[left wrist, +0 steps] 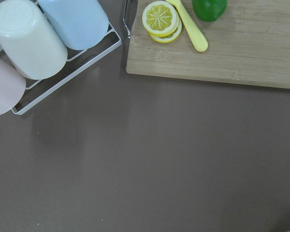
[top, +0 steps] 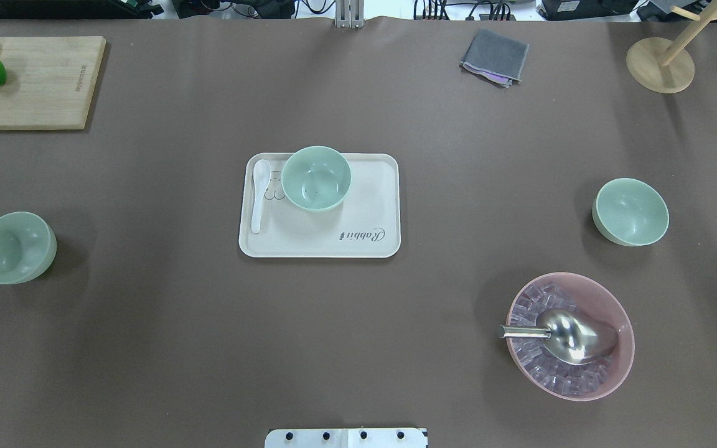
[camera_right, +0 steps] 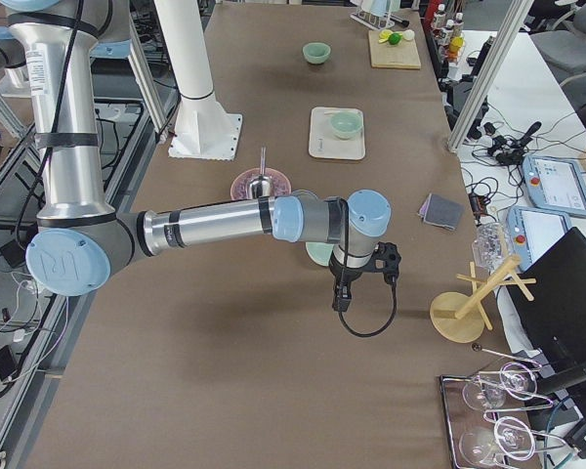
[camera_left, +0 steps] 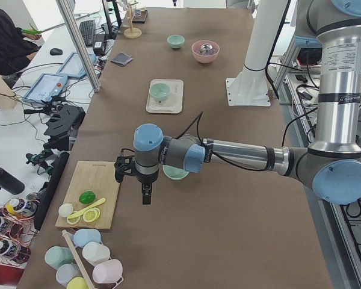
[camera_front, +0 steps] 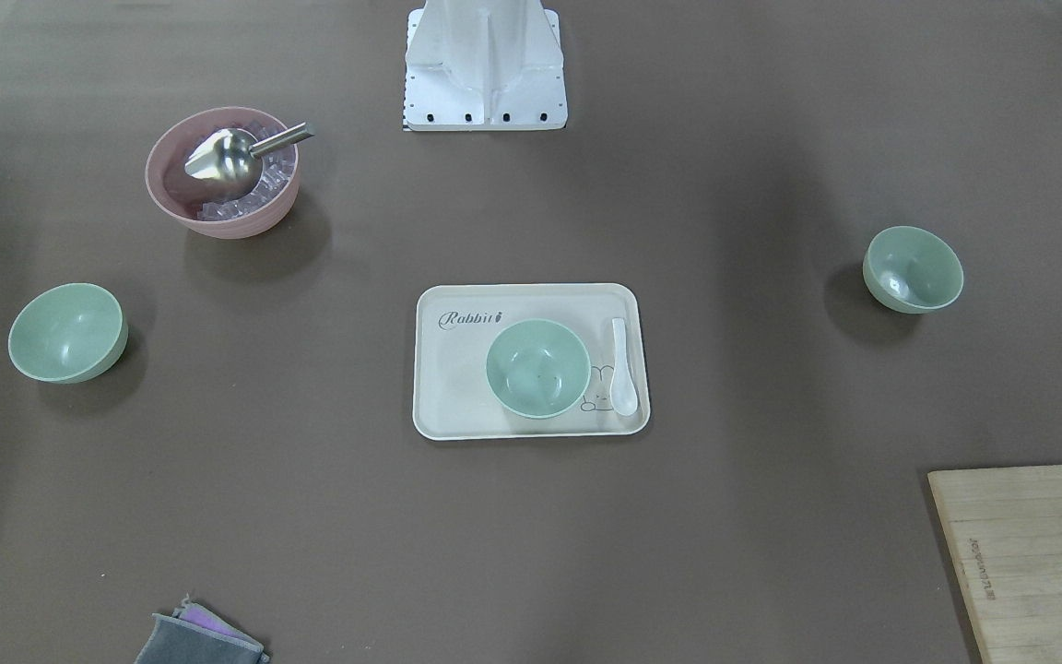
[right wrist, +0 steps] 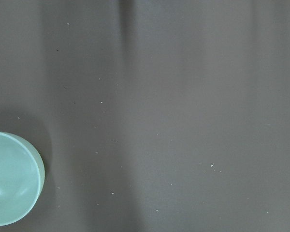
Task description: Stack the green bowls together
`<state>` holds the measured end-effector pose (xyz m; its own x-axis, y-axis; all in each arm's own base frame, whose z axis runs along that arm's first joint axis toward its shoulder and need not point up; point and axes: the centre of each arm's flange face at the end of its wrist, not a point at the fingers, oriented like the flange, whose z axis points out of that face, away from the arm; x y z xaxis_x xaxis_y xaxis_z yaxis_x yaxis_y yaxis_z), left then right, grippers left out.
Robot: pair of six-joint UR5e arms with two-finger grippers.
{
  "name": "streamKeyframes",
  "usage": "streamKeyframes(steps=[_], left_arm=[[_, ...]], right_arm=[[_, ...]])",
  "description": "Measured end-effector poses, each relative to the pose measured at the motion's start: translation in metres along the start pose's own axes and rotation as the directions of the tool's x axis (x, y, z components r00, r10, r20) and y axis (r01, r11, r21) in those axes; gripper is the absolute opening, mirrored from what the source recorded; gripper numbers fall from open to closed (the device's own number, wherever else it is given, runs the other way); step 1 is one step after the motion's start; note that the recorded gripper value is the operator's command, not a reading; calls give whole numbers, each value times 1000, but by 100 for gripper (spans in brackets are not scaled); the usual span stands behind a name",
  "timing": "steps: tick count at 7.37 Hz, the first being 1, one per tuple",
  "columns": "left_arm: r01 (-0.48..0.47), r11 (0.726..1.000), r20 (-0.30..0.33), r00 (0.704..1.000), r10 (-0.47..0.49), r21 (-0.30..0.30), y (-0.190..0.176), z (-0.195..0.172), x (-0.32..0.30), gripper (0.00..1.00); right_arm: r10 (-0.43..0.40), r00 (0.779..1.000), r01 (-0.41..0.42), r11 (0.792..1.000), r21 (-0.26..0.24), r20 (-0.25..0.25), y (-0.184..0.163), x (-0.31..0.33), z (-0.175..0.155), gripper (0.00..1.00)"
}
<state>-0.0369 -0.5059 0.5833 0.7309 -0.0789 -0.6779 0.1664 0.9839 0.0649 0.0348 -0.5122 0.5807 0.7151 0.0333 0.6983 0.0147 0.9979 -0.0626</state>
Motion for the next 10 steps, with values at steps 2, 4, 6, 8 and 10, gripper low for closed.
streamKeyframes(steps=[2,4,6,8,10], left_arm=[[-28,1000,-76,997,27,-12,0,3,25,98],[4,999,-172,985,-13,-51,6,7,46,98],[-13,997,-159,987,1,-73,14,28,54,98],[-54,992,-149,988,36,-118,25,59,69,98],[-103,986,-159,984,81,-134,53,84,69,97]], right_arm=[[21,1000,-21,1000,6,5,-4,-6,-3,100],[15,1000,-15,1000,0,18,-11,-22,-1,100],[21,999,-21,1000,-9,25,-22,-49,3,100],[19,999,-19,1000,-13,26,-27,-61,5,100],[21,999,-21,1000,-12,27,-28,-65,5,100]])
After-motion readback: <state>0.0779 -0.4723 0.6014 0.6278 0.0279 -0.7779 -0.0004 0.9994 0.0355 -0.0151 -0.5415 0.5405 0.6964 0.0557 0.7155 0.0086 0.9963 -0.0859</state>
